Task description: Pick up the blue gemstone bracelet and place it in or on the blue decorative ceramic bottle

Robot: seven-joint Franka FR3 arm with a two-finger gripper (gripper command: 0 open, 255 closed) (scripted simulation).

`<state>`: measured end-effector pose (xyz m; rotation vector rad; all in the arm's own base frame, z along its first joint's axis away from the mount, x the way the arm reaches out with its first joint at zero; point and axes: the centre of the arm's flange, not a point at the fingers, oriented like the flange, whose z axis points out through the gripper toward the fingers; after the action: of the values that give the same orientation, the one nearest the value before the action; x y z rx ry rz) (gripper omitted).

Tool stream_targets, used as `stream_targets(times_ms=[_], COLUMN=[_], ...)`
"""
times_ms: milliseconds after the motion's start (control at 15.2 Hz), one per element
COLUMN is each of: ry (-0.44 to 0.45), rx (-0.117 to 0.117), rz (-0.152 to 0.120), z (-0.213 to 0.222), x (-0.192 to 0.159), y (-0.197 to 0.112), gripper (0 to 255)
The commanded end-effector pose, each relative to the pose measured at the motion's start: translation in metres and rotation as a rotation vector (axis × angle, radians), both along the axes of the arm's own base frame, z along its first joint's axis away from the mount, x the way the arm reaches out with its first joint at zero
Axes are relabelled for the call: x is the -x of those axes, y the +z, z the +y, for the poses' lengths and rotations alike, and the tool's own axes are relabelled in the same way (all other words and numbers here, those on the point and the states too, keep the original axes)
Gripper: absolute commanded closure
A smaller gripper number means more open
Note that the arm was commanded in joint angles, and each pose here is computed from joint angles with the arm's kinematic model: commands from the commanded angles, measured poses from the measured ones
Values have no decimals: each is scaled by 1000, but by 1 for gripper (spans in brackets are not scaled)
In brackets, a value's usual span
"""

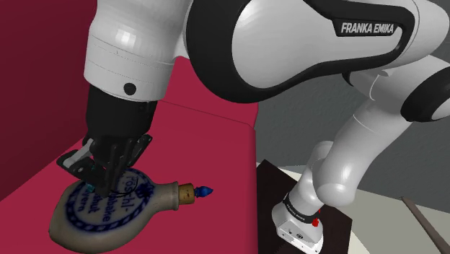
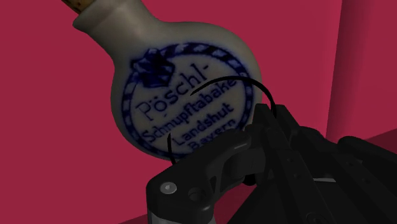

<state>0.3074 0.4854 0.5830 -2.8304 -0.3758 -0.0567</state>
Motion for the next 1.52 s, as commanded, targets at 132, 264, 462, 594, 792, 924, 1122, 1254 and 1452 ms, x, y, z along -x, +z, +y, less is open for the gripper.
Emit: stream_targets(times_ms=[132, 264, 462, 594, 792, 924, 1122, 1254, 1452], ry=[0, 0, 0, 0, 0, 0, 0, 0, 0], rx=[0, 0, 0, 0, 0, 0, 0, 0, 0], rz=[0, 0, 0, 0, 0, 0, 0, 0, 0], z=[0, 0, 0, 0, -8, -14, -14, -14, -14], x=[0, 0, 0, 0, 0, 0, 0, 0, 0], y=[-1, -1, -1, -1, 25, 47, 47, 47, 47], gripper=[255, 255, 0, 0, 0, 0, 0, 0, 0])
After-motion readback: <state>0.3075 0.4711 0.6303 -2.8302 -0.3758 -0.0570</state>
